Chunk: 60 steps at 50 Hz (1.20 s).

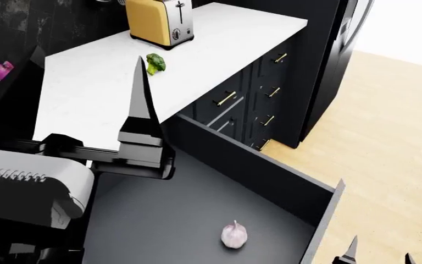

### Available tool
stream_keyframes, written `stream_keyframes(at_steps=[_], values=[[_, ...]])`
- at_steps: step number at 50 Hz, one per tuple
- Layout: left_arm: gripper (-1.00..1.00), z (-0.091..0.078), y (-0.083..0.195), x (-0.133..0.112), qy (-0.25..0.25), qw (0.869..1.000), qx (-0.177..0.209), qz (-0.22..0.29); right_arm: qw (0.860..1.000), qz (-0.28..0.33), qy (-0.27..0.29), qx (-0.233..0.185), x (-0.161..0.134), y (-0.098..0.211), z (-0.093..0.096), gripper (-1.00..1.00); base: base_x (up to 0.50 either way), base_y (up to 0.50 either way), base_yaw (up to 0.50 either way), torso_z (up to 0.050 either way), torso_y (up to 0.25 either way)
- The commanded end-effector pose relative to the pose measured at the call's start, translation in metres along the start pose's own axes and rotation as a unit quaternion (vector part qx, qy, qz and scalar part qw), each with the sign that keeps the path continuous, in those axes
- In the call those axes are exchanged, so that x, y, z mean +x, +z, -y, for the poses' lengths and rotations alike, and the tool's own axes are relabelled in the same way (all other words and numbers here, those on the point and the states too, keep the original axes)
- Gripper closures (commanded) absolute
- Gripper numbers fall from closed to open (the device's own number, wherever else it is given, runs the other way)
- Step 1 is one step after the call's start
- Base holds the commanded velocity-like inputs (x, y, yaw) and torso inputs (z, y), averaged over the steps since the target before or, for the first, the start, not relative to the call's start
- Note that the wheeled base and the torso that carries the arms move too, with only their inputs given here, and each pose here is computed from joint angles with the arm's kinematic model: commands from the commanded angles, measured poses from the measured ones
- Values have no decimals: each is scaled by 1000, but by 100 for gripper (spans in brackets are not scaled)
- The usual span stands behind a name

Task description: Close the right drawer.

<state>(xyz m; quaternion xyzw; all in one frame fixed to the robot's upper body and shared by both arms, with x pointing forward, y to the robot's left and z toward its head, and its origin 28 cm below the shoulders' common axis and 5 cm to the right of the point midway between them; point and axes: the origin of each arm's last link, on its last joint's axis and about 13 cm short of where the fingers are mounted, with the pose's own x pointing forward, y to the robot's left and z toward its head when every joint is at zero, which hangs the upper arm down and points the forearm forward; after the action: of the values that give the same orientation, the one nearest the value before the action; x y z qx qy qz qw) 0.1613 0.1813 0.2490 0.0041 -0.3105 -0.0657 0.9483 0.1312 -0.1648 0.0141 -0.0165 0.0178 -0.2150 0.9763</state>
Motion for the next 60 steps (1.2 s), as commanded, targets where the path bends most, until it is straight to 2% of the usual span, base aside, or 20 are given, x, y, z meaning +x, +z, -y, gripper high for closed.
stream_keyframes(at_steps=[1,25,37,60], values=[[-100,0,0,-1,0,1000,0,0,1000,-10,9,1,1,-4,-4,-100,0,0,0,0,0],[-100,-3,-2,-1,8,1000,0,-2,999,-39,30,9,10,-31,-9,-100,0,0,0,0,0],[-100,-3,-1,-1,8,1000,0,-1,999,-39,28,11,9,-31,-8,-100,0,0,0,0,0],[-100,-4,-6,-4,10,1000,-1,-7,998,-57,35,17,14,-53,-15,-100,0,0,0,0,0]])
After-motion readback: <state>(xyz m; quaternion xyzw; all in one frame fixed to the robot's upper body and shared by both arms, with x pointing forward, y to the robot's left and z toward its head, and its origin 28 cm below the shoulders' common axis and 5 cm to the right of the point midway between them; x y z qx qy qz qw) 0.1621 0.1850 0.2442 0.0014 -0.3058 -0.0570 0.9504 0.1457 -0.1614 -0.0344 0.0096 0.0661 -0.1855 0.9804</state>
